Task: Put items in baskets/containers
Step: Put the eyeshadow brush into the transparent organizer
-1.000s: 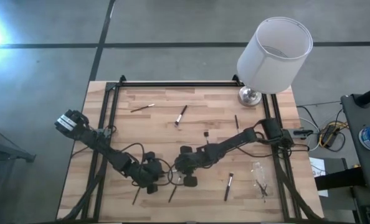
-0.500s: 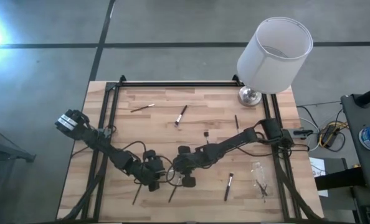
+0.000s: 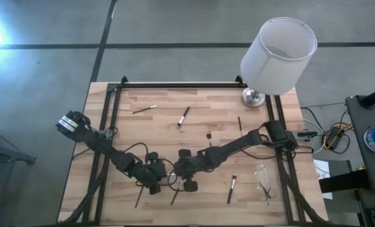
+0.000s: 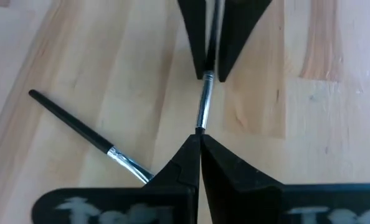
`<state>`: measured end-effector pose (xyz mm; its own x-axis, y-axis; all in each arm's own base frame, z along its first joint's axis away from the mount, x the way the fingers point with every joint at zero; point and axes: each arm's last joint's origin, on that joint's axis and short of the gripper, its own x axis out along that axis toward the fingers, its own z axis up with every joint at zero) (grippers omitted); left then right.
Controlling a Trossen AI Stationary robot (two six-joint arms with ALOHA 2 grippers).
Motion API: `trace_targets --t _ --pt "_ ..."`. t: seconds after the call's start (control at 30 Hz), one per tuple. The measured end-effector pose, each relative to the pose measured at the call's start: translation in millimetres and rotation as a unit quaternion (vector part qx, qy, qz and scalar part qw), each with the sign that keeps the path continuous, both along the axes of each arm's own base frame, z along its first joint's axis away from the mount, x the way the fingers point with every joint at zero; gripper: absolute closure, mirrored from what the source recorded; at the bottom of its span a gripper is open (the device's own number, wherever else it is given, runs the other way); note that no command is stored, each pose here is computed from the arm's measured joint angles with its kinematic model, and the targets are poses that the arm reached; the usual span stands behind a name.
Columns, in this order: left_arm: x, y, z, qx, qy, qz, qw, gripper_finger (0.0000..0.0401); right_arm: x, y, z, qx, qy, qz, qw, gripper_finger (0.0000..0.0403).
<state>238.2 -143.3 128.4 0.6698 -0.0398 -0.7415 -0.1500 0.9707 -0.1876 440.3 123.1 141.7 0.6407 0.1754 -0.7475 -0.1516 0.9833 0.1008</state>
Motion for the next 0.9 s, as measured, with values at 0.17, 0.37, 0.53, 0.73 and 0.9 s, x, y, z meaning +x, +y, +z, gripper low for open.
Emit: trace_targets --t 0.17,0.37,0.53,0.73,0.9 --pt "0 0 0 0.004 0.001 -0.002 1.0 0.0386 -1 2 5 0.001 -0.006 0.003 1.0 0.0394" --pt "0 1 1 0.028 -0.014 0.011 0.999 0.0386 -15 11 34 -0.042 -0.017 -0.015 0.999 0.0388" --pt "5 0 5 0.039 -0.09 0.013 0.995 0.0386 -44 22 63 -0.121 -0.035 -0.051 0.991 0.0363" --pt "1 10 12 0.021 -0.272 -0.017 0.962 0.0386 -82 23 51 -0.11 -0.103 -0.055 0.987 0.0368" --pt "2 25 21 0.011 -0.347 -0.022 0.938 0.0386 -103 12 42 -0.028 -0.246 -0.084 0.965 0.0379"
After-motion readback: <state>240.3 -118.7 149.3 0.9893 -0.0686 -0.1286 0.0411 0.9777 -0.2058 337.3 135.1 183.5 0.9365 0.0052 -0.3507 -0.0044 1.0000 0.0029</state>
